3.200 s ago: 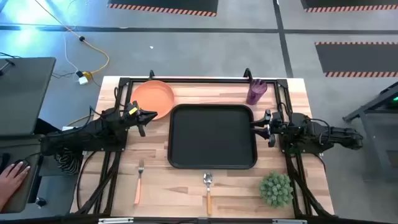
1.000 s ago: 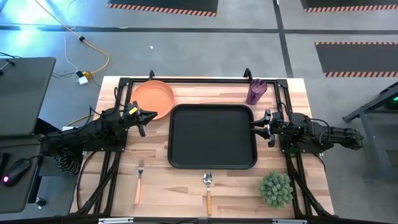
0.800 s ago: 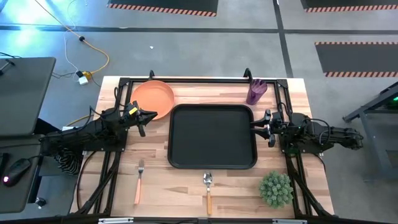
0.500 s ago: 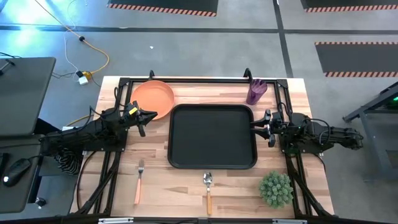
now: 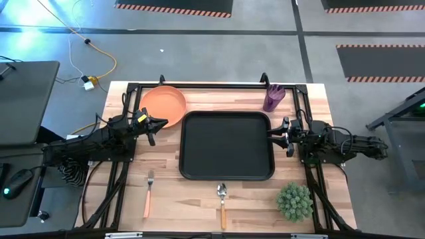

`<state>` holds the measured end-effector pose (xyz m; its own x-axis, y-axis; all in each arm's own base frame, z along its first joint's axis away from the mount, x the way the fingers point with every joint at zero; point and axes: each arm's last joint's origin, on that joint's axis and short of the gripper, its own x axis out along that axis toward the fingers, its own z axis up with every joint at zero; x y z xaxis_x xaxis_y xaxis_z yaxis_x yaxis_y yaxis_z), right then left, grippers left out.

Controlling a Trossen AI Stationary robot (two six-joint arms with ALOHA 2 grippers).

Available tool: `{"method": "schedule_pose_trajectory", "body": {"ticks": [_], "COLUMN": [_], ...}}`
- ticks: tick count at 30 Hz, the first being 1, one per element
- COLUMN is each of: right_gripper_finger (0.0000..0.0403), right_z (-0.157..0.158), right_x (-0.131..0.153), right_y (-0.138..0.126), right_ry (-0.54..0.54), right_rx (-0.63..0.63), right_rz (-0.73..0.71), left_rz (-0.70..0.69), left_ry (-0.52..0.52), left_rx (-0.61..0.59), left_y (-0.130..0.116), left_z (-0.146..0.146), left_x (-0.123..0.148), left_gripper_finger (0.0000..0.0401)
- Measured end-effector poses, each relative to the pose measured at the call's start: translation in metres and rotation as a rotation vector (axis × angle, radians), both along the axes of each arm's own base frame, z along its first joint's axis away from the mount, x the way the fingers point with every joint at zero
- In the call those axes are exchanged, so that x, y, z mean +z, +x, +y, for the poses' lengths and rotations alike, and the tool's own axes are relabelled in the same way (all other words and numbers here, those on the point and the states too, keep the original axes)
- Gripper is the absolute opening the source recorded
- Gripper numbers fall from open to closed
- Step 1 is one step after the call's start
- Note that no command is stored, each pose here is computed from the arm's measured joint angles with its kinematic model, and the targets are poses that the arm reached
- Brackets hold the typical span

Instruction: Pick and place plate/cup/fork/spoon on tray

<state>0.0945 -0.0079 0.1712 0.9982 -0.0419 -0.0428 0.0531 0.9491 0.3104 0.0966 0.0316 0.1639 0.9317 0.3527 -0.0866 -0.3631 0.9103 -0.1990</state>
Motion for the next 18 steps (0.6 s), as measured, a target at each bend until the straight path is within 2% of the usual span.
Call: {"method": "schedule_pose_trajectory", "body": {"ticks": [10,18], "right_gripper_finger": [0.0154,0.0154], "right_z": [0.0000,0.0000], "right_x": [-0.0002,-0.0001], "right_y": [0.0000,0.0000], "right_ry": [0.000,0.000], "right_rx": [0.000,0.000], "right_rz": [0.001,0.000], "left_rz": [0.000,-0.043], "left_ry": [-0.001,-0.115], "left_rx": [0.000,0.012], "left_y": [0.0000,0.0000], "left_z": [0.0000,0.0001], "left_x": [0.0000,0.0000], "left_gripper_finger": [0.0023,0.0023]}}
